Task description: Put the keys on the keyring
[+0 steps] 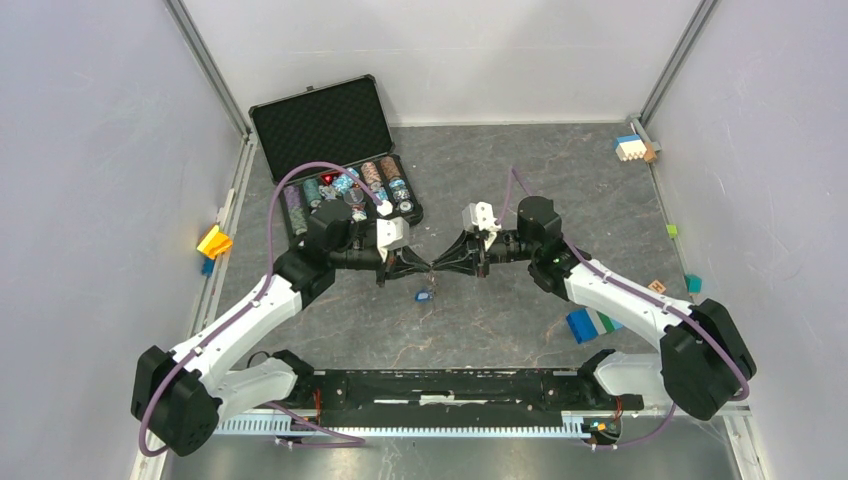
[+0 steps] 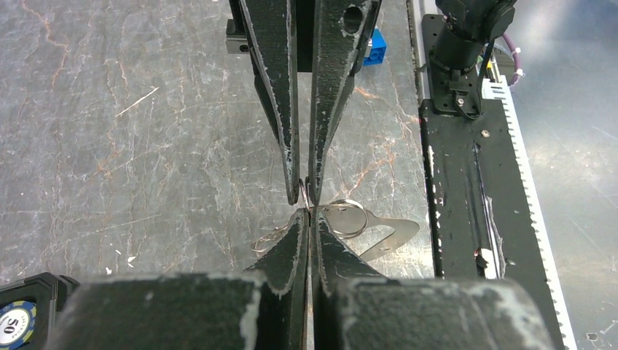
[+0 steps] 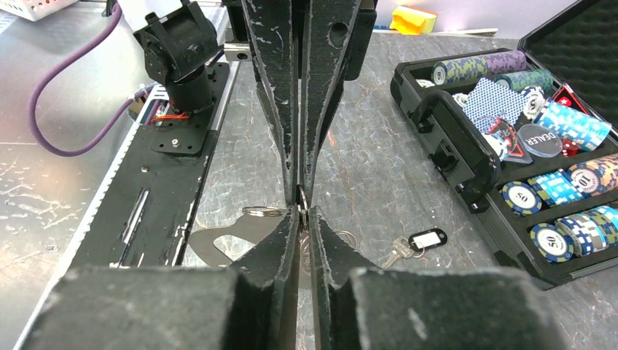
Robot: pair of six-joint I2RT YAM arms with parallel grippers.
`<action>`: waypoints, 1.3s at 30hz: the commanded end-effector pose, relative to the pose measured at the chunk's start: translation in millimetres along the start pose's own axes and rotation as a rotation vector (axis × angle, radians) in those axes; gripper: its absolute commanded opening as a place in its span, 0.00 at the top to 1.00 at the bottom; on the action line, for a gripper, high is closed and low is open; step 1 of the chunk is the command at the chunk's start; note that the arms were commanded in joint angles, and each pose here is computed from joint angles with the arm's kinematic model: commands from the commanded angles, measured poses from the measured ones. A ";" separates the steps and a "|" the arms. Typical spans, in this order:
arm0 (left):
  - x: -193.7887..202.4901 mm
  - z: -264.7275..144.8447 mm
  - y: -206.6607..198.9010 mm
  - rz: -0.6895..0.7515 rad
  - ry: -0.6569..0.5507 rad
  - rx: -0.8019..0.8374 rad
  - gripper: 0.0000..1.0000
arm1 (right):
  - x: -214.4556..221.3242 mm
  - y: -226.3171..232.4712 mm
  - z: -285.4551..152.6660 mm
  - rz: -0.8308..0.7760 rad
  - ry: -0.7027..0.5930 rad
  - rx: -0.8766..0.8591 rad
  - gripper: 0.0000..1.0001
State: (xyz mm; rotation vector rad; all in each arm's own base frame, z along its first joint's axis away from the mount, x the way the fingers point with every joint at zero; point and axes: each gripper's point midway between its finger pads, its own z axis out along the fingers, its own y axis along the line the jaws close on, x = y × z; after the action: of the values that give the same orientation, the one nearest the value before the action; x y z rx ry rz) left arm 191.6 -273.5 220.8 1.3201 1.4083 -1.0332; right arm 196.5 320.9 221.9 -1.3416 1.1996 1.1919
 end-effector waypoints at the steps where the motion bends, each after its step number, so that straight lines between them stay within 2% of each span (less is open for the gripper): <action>1: -21.2 0.8 -1.7 0.095 -0.049 0.035 0.98 | -18.2 -6.2 3.2 -0.056 -0.024 0.005 0.91; 4: -19.4 0.9 -2.0 0.102 -0.047 0.036 0.98 | -18.0 -6.2 2.9 -0.058 -0.022 0.008 1.00; 12: -27.6 4.4 6.1 0.133 -0.087 0.012 0.95 | -19.5 -7.1 2.9 -0.047 -0.027 0.021 1.00; 24: -27.5 8.9 10.4 0.133 -0.085 0.000 0.92 | -20.1 -5.3 4.0 -0.026 -0.036 0.017 1.00; 30: -27.8 9.5 12.6 0.131 -0.084 -0.008 0.83 | -19.6 -5.2 4.4 -0.020 -0.040 0.016 1.00; 32: -27.3 10.0 12.5 0.129 -0.083 -0.008 0.83 | -19.4 -5.4 4.8 -0.017 -0.040 0.015 1.00; 34: -27.9 9.8 12.7 0.130 -0.084 -0.009 0.85 | -19.8 -5.1 4.6 -0.018 -0.041 0.015 1.00; 39: -23.9 9.4 12.5 0.126 -0.077 -0.015 0.98 | -19.9 -5.3 3.7 -0.028 -0.039 0.020 1.00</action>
State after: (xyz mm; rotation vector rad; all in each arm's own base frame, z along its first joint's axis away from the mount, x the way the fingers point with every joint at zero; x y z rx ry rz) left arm 199.9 -279.3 221.8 1.3283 1.3658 -1.0088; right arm 202.7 320.1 221.5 -1.3001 1.2509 1.1870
